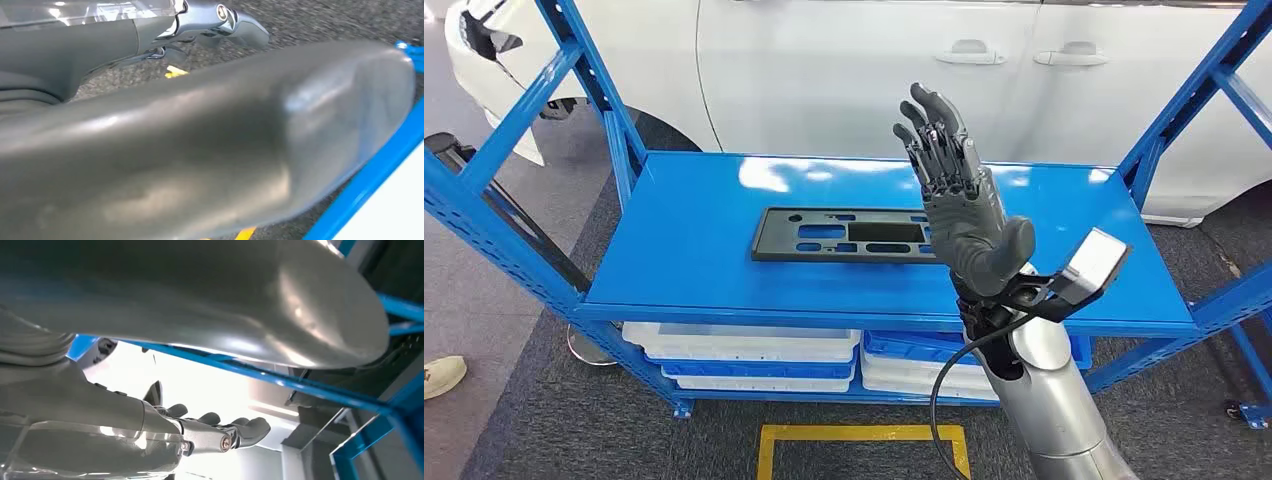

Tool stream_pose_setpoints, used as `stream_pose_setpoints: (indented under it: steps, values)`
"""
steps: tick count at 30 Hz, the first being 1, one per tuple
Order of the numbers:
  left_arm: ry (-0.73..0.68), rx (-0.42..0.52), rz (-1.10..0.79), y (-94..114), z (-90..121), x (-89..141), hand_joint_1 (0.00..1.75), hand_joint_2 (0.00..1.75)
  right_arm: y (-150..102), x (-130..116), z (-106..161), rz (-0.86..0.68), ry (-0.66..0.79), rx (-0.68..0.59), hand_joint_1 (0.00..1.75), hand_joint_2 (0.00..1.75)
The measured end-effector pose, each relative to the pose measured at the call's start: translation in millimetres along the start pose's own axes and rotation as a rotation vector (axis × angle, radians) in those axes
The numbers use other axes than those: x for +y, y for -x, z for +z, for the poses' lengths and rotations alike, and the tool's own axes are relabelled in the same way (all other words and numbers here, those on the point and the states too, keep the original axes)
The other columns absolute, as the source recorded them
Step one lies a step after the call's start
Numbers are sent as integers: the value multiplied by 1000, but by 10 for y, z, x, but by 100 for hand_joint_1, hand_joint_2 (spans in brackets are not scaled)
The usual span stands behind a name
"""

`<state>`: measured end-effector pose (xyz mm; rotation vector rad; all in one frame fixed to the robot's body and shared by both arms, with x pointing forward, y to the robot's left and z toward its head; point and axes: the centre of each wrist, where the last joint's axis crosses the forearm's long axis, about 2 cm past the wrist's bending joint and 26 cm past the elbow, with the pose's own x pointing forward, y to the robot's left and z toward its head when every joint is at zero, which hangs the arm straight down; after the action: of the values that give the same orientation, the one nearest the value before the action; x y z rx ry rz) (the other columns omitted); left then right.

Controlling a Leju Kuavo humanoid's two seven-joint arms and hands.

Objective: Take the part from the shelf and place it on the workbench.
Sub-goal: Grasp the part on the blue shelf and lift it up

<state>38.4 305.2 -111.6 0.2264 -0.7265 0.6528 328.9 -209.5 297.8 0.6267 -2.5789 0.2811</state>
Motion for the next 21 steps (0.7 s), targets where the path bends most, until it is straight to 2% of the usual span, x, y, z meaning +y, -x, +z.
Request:
stream_pose_setpoints:
  steps: [1,5,7,10,14,18,21]
  values:
    - [1,1,-2,0,0,-7,0,0,16,-12,13,-12,2,16,0,0]
    - [-2,9,-18,5,4,-14,0,0,111,-83,101,-88,22,111,0,175]
    - [-10,14,-22,7,6,-13,0,0,148,-126,137,-68,39,148,0,175]
    - [-19,19,-26,3,3,-20,0,0,179,-181,203,65,52,200,0,175]
    - [-36,32,-35,20,15,8,0,0,182,-234,386,344,51,260,0,175]
    - [-38,33,-41,25,19,13,0,0,154,-204,534,672,20,233,0,175]
    - [-37,32,-45,37,29,17,0,0,159,-97,656,819,-53,217,0,175]
